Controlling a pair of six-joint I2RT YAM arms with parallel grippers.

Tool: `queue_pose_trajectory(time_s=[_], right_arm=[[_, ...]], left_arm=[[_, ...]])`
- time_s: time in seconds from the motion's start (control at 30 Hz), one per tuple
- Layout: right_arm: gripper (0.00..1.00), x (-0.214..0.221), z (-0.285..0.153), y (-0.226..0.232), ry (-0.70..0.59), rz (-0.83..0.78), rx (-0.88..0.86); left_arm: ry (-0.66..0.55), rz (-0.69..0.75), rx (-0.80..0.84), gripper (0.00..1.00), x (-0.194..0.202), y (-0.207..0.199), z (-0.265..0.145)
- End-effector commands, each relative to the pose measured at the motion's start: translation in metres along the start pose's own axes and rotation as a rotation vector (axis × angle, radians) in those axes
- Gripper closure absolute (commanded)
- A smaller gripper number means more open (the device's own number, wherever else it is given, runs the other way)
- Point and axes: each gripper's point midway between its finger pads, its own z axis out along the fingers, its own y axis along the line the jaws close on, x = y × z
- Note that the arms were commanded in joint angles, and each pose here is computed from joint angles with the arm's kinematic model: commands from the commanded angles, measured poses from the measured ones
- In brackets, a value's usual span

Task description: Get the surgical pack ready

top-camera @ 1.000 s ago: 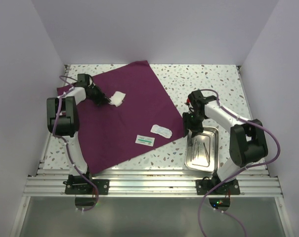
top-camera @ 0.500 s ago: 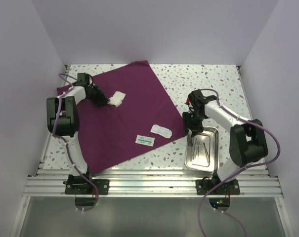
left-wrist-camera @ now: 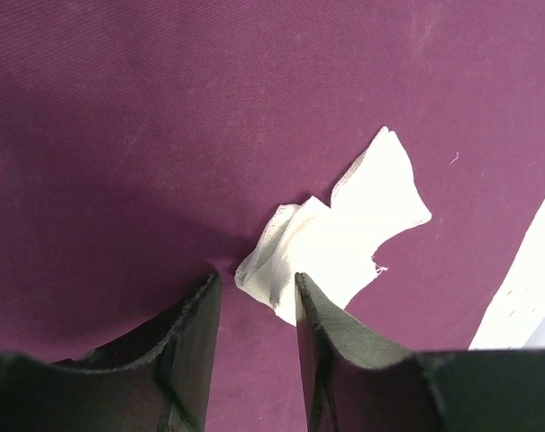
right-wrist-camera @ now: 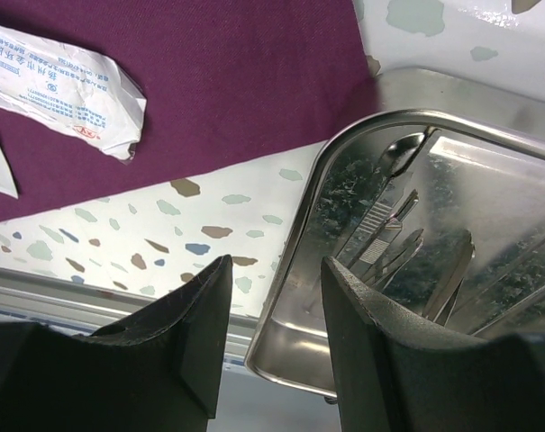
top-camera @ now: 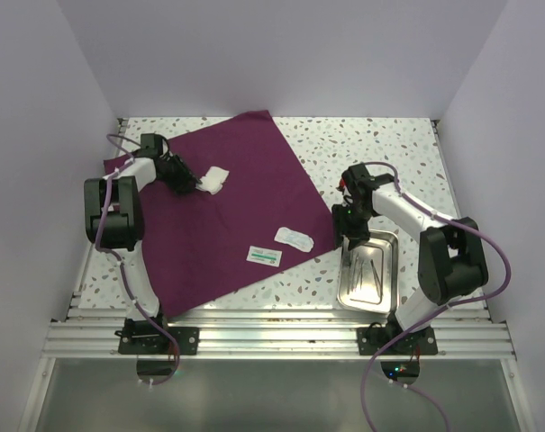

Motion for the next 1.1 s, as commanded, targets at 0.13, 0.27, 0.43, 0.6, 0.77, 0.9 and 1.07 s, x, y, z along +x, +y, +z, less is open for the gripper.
queue_pose_trajectory(time_s=[0.13, 0.27, 0.43, 0.6, 0.77, 0.9, 1.07], right_arm=[[0.52, -0.005, -0.005, 0.006, -0.023, -0.007, -0.014], [0.52, -0.006, -0.005, 0.007, -0.023, -0.009, -0.015], [0.52, -0.006, -0.005, 0.007, -0.024, -0.006, -0.012], [0.52, -0.006, -0.006, 0.007, -0.026, -0.009, -0.011], [0.52, -0.008, -0.007, 0.010, -0.031, -0.013, -0.014], [0.52, -0.008, -0.007, 0.010, -0.035, -0.011, -0.016], [0.52, -0.007, -0.007, 0.011, -0.036, -0.010, -0.021]], left_arm=[[0.009, -0.008, 0.049, 0.62, 0.000, -0.006, 0.007], [0.014, -0.011, 0.060, 0.64, 0.001, -0.009, 0.010], [0.012, -0.012, 0.053, 0.68, 0.000, -0.007, 0.012], [0.001, -0.005, 0.061, 0.81, -0.006, -0.010, 0.012], [-0.020, 0.021, 0.072, 1.00, -0.014, -0.026, -0.002], [-0.031, 0.067, 0.131, 1.00, -0.013, -0.056, -0.025], [-0.025, 0.107, 0.201, 1.00, -0.002, -0.092, -0.040]])
